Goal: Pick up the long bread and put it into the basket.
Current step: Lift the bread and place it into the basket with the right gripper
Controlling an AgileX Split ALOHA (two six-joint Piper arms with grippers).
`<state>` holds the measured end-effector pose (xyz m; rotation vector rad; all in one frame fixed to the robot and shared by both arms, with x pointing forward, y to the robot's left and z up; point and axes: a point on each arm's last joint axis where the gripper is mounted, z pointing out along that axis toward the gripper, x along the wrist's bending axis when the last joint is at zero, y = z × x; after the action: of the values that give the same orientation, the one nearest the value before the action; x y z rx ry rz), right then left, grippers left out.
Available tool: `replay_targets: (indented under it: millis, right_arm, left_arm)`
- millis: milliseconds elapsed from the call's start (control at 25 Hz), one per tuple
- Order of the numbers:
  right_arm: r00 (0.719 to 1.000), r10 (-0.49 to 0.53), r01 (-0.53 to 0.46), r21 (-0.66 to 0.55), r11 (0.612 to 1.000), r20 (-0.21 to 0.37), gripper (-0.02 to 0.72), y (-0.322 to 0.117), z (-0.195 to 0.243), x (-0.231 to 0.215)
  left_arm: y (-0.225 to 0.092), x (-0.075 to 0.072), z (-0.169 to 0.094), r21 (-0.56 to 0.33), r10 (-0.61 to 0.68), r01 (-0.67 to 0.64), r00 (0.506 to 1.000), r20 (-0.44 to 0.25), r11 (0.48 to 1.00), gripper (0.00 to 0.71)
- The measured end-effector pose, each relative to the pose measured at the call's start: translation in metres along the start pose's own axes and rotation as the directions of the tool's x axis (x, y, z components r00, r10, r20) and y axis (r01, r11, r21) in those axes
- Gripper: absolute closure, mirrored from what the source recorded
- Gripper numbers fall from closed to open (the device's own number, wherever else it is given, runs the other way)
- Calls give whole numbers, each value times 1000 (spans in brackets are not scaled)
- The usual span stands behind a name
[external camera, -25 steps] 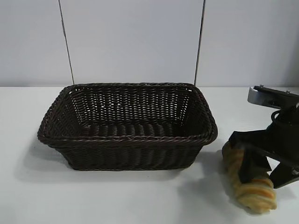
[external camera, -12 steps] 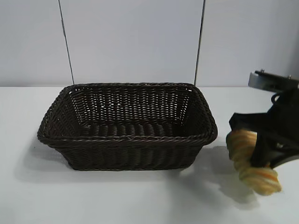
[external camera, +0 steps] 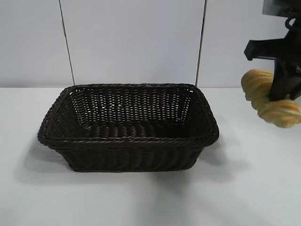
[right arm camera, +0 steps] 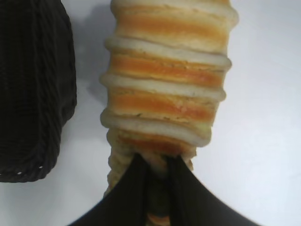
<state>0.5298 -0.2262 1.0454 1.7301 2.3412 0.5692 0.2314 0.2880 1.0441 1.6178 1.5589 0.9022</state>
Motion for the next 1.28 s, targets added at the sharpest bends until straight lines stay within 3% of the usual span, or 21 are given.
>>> replay_targets:
  millis: [160,320,640,1040,1160,1280]
  right_arm:
    - [977,-207,203,-81,976,-44,619,7,0,5]
    - [895,-445,437,-159,885,-20,619,13,-1,8]
    - [776,-629,606,-217,765,-52,621,46,21,40]
    - [555,-826,813,-146,564,-97,638,82,78,116]
    - [527,-841,833,-118,540,-125,638,82,103,127]
    - [540,-827,828,-80,556,-155,638,79,129,127]
  left_arm:
    - [0,0,0,0,0,0,1000,0,1000,15]
    - [0,0,0,0,0,0,1000,0,1000,15]
    - [0,0,0,0,0,0,1000,0,1000,15]
    - [0,0,0,0,0,0,1000,0,1000,15]
    - [0,0,0,0,0,0,1000,0,1000,15]
    - [0,0,0,0,0,0,1000,0,1000,15]
